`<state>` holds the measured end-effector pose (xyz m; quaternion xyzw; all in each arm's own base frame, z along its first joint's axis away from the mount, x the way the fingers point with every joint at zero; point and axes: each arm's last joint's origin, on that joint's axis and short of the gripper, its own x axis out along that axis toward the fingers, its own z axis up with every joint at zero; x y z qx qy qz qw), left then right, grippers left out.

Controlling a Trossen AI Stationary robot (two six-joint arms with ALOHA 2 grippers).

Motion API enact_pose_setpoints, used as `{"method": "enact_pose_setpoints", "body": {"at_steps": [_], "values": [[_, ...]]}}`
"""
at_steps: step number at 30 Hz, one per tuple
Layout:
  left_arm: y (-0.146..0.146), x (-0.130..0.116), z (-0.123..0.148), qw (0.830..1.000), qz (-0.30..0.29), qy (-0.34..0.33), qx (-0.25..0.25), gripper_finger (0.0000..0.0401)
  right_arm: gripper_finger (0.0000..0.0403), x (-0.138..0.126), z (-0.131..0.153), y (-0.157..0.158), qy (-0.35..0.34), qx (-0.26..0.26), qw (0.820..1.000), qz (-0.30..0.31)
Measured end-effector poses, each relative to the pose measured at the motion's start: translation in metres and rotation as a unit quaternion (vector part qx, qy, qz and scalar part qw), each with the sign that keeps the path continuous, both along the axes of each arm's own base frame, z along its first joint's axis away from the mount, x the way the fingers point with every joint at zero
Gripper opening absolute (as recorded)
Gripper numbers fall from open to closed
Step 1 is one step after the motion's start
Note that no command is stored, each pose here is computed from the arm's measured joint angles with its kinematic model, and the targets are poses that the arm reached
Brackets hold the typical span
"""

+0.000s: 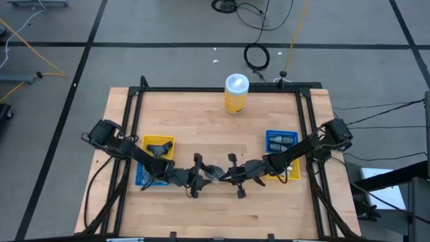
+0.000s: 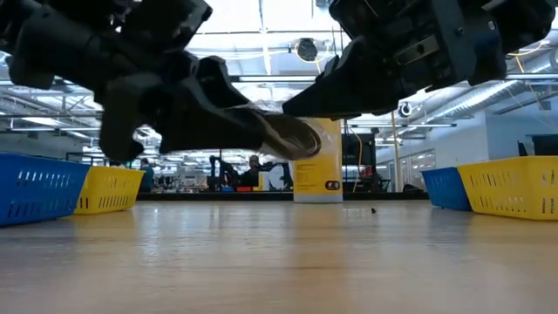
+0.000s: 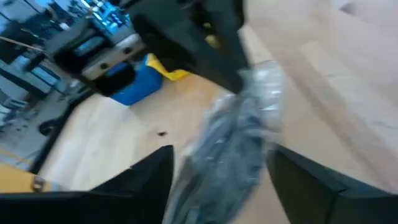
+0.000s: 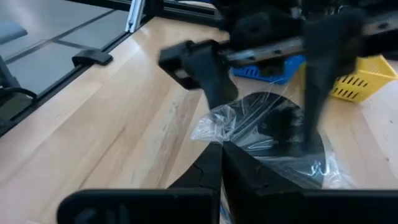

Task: Pick & Place Travel size toiletries
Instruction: Put the black hairbrush into the left blue bin

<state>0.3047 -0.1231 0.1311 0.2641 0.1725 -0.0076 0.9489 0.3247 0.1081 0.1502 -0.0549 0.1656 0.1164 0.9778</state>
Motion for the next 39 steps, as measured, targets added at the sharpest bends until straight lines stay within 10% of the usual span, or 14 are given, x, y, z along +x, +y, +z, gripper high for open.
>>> {"method": "enact_pose_setpoints", "body": {"at_steps": [14,24,31,39], "values": [[-0.017,-0.008,0.007,0.999,-0.017,0.006,-0.029,0.0014,0.007,-0.009,0.011,-0.003,0.037,0.025,0.999,-0.015],[-0.029,-0.063,0.092,0.98,-0.005,-0.02,-0.196,0.001,0.0159,-0.033,0.053,0.009,0.017,0.023,0.999,0.018],[-0.006,-0.133,0.137,0.895,0.092,0.177,-0.399,0.0018,0.0164,-0.036,0.053,0.016,0.016,0.015,0.999,0.032],[0.029,-0.196,0.126,0.807,0.285,0.281,-0.435,0.0005,0.0164,-0.039,0.047,0.014,0.01,0.019,0.999,0.03]]}}
